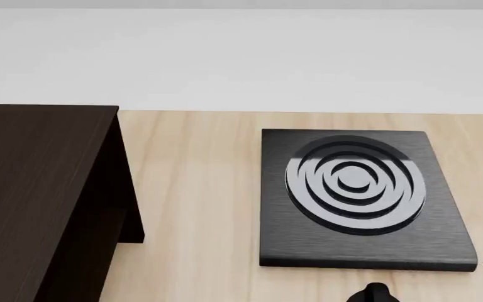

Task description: Put the frying pan under the cabinet shelf.

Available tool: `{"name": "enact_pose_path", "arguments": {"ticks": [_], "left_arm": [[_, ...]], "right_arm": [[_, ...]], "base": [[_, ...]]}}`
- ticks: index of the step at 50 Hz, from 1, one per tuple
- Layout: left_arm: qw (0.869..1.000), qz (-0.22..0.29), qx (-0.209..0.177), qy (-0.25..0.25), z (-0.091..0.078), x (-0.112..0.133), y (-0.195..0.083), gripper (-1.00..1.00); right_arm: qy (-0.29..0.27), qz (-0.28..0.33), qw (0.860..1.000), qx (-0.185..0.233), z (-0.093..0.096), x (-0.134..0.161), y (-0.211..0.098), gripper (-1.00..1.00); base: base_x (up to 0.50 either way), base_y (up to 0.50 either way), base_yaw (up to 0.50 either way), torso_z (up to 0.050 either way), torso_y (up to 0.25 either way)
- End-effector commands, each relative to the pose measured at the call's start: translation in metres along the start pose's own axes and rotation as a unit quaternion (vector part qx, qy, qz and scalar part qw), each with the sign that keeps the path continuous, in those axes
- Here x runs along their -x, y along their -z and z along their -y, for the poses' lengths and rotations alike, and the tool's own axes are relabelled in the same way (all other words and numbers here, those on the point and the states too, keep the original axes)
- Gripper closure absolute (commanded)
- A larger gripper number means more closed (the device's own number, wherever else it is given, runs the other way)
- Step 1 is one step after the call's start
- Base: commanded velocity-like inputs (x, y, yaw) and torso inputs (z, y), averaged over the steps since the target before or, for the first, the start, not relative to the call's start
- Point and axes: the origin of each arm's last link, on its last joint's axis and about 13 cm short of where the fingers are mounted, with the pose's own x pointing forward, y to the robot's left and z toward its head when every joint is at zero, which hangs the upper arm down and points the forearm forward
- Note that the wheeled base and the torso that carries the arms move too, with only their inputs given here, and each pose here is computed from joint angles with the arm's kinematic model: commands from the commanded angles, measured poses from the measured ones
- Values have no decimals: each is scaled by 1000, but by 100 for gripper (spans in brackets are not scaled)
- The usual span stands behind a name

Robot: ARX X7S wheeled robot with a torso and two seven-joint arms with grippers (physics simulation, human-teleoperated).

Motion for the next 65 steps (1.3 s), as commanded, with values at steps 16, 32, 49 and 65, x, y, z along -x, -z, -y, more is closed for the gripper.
{"name": "enact_pose_path", "arguments": {"ticks": [16,32,49,65], "left_arm": [[1000,4,-1,-1,0,-1,0,-100],[1000,4,-2,-2,0,-1,0,-100],[1000,3,-5,-2,1,-1,1,-100],[1000,0,-5,1,4,-1,2,-100]], "right_arm": [[7,-23,999,-28,7,-22,8,-100],[23,-46,998,-30,7,-32,7,-100],[10,-65,998,-26,1,-45,13,-100],[26,-79,996,-38,6,-51,21,-100]], "base": [[0,0,0,0,0],[0,0,0,0,0],[0,0,0,0,0],[0,0,0,0,0]]}}
